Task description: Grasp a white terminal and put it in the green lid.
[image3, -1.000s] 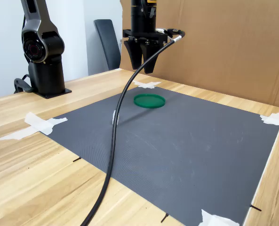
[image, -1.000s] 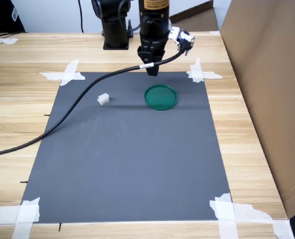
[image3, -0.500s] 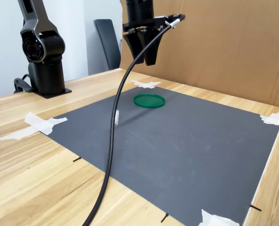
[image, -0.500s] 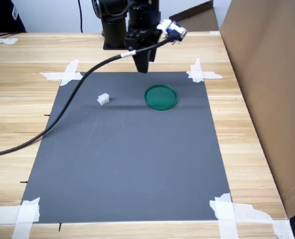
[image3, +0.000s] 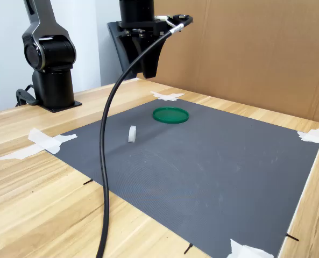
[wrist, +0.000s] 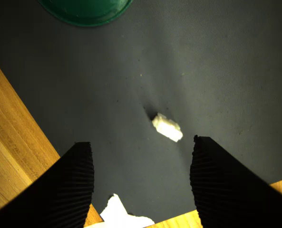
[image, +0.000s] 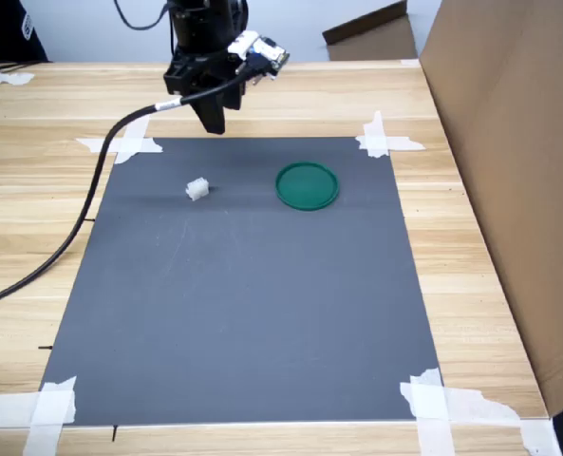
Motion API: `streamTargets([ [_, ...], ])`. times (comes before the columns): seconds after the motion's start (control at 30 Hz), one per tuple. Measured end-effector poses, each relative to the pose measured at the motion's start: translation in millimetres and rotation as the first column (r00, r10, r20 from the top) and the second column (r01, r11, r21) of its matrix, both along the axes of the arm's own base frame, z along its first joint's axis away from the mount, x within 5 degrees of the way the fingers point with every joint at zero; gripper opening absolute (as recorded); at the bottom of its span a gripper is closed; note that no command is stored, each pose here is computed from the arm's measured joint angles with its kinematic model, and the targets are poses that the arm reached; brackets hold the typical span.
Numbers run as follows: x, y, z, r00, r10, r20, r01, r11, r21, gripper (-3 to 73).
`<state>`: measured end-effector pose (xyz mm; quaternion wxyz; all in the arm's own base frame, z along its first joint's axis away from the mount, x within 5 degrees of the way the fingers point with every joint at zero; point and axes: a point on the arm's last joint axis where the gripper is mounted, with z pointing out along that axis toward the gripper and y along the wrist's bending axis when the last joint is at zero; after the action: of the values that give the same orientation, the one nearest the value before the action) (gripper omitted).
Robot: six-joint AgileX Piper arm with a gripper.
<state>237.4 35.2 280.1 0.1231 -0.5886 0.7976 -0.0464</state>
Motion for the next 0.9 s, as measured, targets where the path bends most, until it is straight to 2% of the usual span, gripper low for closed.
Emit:
streamTargets([
  [0.13,0,-9,-3,1.0,-0.02,-0.001,0.02,1.0,-0.007,51.7],
  [0.3,-11,-17,-36,0.999,-0.01,-0.038,0.008,0.998,-0.058,51.7],
  [0.4,-13,-19,-51,1.0,-0.016,-0.007,0.016,0.997,-0.072,51.7],
  [0.6,-9,-19,-52,0.999,-0.037,0.013,0.038,0.997,-0.071,51.7],
  [0.7,-2,-34,-61,0.996,-0.091,0.008,0.091,0.994,-0.067,51.7],
  [0.9,6,-39,-75,0.998,-0.05,-0.031,0.047,0.996,-0.082,51.7],
])
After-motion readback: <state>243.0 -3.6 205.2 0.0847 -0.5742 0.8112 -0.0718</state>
